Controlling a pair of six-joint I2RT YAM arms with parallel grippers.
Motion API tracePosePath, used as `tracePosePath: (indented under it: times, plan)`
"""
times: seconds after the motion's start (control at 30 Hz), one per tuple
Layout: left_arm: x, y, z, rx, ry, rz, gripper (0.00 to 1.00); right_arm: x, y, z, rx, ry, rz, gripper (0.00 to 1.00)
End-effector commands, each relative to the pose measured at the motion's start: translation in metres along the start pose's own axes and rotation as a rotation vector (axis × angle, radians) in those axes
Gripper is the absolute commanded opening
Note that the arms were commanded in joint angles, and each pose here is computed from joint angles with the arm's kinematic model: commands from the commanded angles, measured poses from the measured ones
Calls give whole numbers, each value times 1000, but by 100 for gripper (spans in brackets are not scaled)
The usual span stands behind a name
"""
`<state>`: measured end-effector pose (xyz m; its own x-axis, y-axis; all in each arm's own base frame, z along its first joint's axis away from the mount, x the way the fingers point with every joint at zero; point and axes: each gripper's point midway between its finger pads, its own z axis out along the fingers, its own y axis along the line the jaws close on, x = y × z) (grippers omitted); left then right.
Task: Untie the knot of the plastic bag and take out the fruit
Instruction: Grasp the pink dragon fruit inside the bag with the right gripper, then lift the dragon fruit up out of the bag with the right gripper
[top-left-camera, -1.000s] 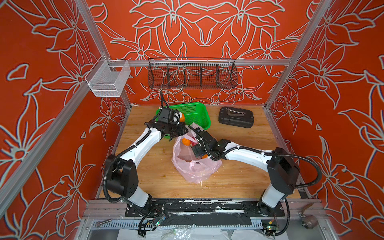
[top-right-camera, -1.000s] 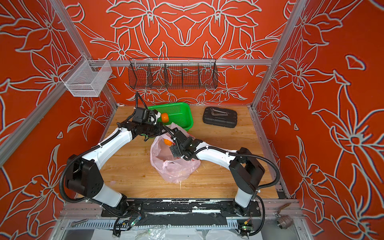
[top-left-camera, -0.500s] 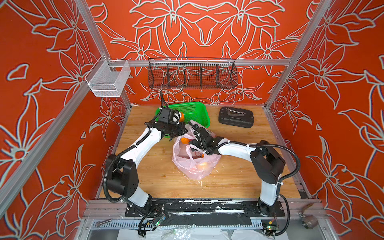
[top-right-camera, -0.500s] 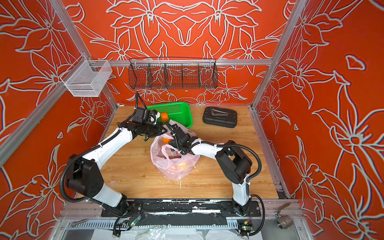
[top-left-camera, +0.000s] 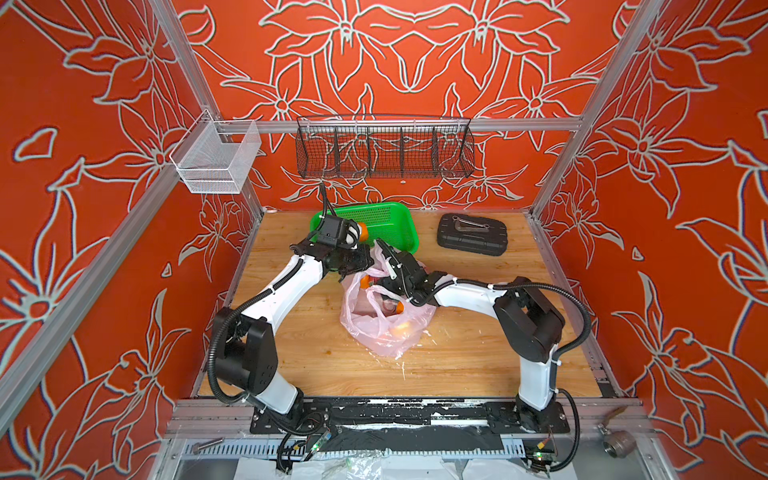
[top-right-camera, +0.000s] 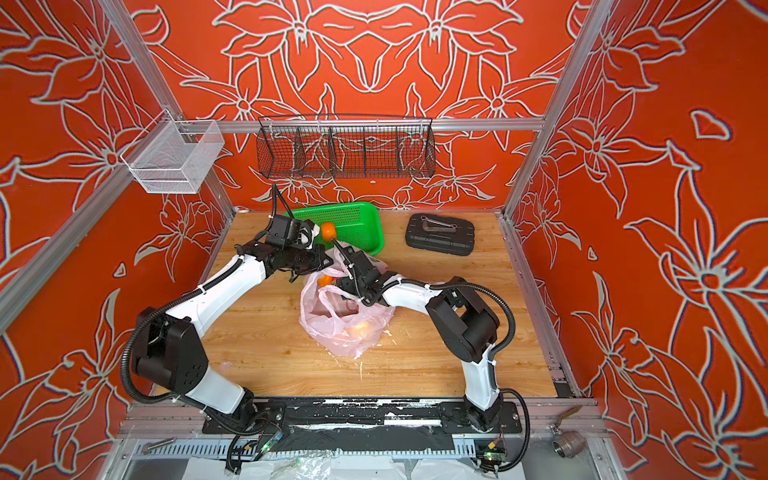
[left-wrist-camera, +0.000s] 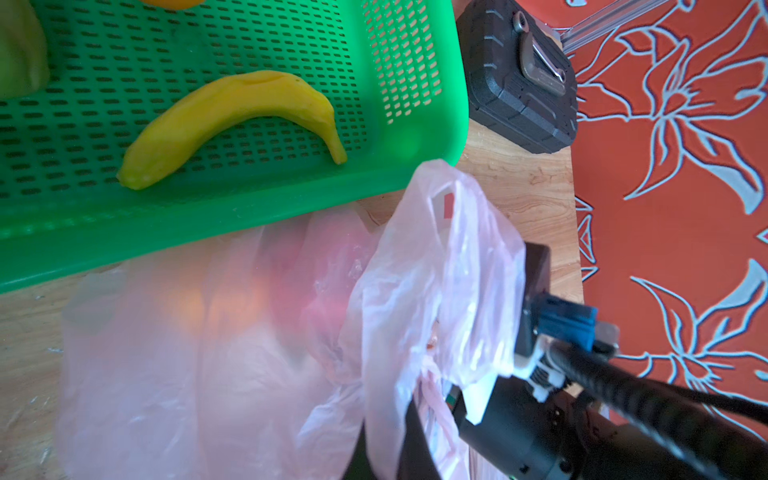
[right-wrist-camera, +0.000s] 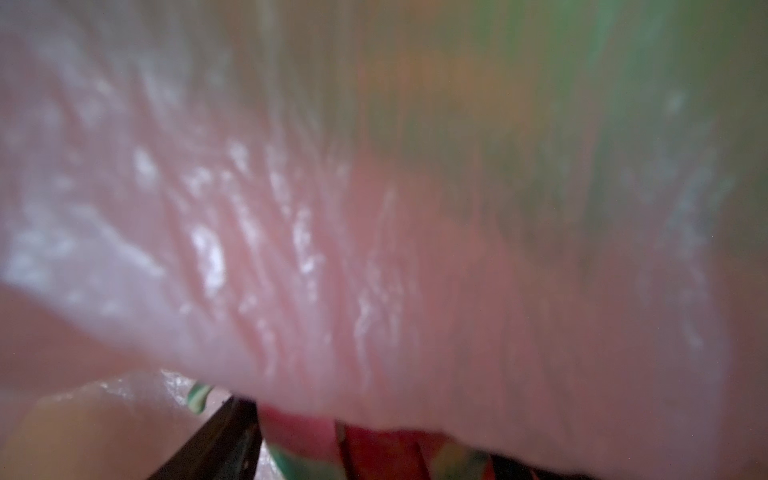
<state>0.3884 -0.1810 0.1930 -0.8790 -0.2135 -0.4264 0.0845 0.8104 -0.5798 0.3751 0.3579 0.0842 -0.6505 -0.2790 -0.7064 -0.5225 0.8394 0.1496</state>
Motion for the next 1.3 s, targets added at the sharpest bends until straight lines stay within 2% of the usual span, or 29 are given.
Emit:
tracePosePath:
  times: [0.0,0.27,0.6,0.77,0.93,1.1,1.27]
  plan:
    - [2,6,-1,-25,0,0,0,0,14,-15,-76,-5,8,48]
    - [-7,7,-7,-47,-24,2,0,-6,26,-44,-165,-68,39,36]
    - [-22,10,-10,-92,-65,5,15,-11,44,-89,-292,-124,-2,32]
    - [-26,13,-9,-110,-76,3,29,-12,58,-108,-381,-139,-27,31]
    - [-28,14,-10,-120,-86,0,47,-14,65,-120,-429,-152,-22,30]
    - [-30,18,-16,-147,-105,3,58,-18,73,-133,-479,-166,-14,29]
    - [-34,11,-28,-131,-138,5,80,-28,76,-149,-509,-210,3,28]
